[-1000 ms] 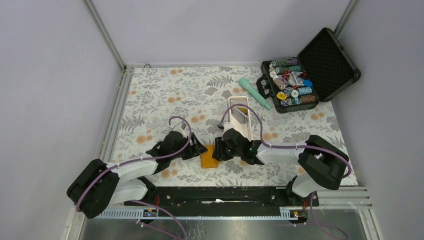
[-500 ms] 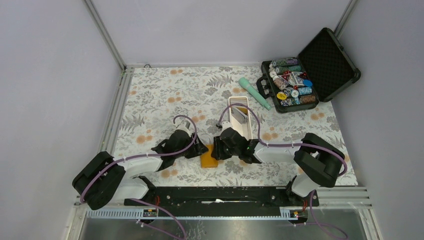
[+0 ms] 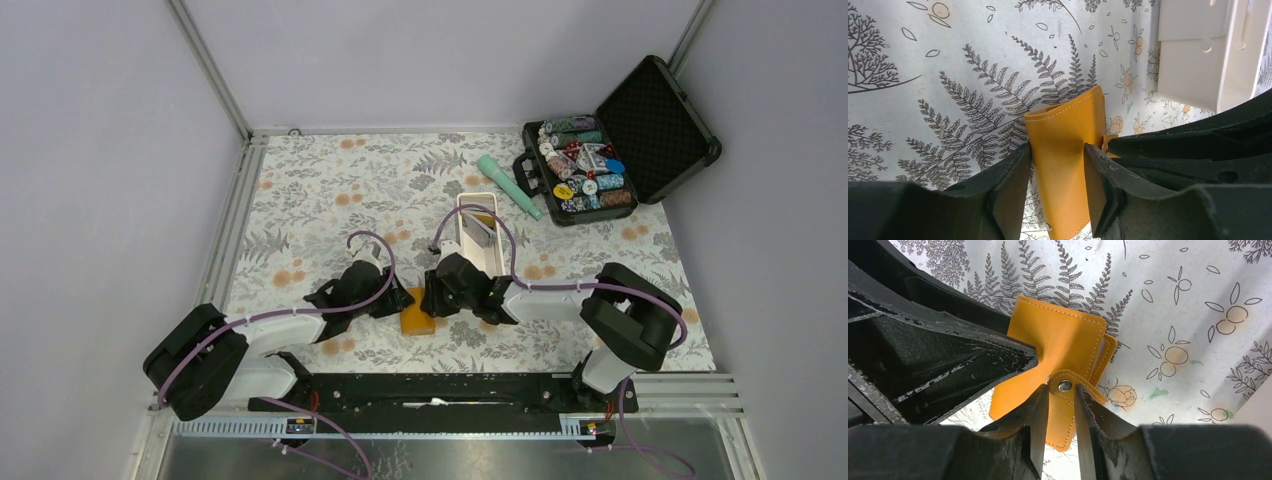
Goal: Put the credit cards into the card holder
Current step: Close the card holder at the center of the board.
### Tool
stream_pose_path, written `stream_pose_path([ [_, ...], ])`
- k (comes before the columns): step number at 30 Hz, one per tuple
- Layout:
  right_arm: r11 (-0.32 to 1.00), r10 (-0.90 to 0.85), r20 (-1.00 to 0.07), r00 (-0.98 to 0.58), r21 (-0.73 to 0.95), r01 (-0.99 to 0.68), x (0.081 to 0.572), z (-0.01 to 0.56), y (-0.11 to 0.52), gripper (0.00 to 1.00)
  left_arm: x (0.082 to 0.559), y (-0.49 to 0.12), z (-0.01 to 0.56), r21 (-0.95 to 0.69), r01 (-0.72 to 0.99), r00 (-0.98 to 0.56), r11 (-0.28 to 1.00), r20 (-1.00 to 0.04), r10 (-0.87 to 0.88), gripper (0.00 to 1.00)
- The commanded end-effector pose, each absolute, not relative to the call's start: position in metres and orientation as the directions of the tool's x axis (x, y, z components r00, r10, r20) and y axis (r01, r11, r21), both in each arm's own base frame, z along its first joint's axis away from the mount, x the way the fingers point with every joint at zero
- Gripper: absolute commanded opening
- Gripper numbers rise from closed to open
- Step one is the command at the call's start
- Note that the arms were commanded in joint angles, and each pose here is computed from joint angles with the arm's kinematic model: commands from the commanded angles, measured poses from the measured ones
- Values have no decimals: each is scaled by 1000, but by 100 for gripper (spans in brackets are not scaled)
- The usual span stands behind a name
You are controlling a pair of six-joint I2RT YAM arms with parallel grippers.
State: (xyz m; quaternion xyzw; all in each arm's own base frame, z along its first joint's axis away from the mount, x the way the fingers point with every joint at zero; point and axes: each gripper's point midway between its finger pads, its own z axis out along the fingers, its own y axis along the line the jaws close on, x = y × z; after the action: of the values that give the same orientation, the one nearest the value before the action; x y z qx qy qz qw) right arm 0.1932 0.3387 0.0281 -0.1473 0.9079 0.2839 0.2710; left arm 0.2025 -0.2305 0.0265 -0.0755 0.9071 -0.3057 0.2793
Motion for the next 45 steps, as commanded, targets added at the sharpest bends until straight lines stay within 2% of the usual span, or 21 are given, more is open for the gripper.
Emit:
stream_pose_path([
  [1,790,-124,-595,-794,425,-442,196,28,352,32,179,-217,3,-522,11,-882,853,-407,-238,44],
  [6,785,-126,-599,-791,428,-449,195,30,355,30,179,-216,1,-515,11,-882,857,-409,-235,41],
  [13,781,-145,-606,-782,415,-466,195,32,357,28,179,-217,-3,-498,16,-887,867,-407,-218,32],
  [23,767,-172,-601,-780,416,-489,191,31,362,24,178,-218,-11,-447,24,-888,894,-420,-186,31],
  [45,760,-274,-517,-811,400,-512,170,21,356,20,180,-213,-15,-412,1,-886,911,-423,-190,31],
])
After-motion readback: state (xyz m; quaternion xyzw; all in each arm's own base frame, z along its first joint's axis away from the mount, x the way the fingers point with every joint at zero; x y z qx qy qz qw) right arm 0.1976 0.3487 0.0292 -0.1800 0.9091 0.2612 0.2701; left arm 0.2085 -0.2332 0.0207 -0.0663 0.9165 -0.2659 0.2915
